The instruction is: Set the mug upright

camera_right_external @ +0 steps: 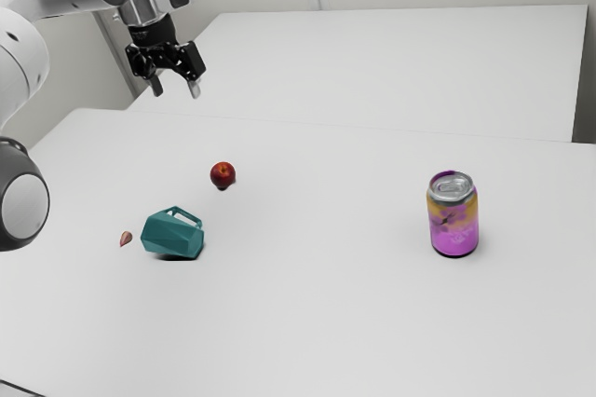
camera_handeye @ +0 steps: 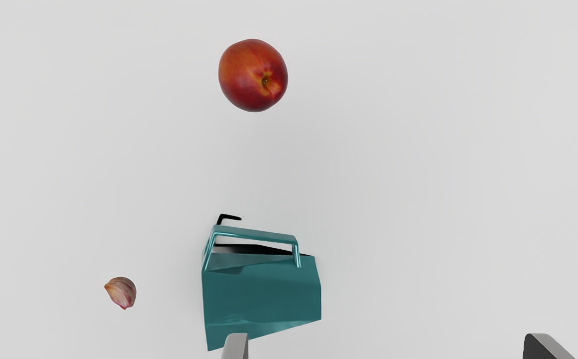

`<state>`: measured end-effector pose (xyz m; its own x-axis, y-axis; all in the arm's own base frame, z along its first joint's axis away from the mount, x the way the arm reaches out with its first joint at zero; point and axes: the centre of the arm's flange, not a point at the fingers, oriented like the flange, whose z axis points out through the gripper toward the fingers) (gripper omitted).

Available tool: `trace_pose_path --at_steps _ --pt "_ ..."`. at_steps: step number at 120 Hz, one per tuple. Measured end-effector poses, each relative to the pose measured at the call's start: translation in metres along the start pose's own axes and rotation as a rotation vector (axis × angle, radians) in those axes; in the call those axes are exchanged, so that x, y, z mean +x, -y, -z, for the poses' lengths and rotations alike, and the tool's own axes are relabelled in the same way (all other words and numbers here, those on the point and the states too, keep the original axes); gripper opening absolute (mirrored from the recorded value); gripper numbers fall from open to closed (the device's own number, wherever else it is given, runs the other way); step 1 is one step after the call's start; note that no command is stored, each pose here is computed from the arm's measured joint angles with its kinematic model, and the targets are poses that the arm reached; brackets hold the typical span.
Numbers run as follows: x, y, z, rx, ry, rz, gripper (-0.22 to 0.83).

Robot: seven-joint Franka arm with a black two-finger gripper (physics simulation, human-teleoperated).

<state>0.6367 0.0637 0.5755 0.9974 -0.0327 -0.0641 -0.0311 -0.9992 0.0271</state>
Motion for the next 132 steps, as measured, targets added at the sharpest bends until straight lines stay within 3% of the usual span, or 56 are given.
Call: trace_pose_path --at_steps 39,67,93,132 --pt "-0.013 0.016 -0.019 -0.001 0.059 0.029 0.61" --pt "-0.08 0.063 -0.065 -0.144 0.098 0.093 0.62" --pt "-0.101 0.103 -0.107 -0.242 0.067 0.109 0.62" --pt "-0.107 0.151 -0.164 -0.32 -0.022 0.068 0.62"
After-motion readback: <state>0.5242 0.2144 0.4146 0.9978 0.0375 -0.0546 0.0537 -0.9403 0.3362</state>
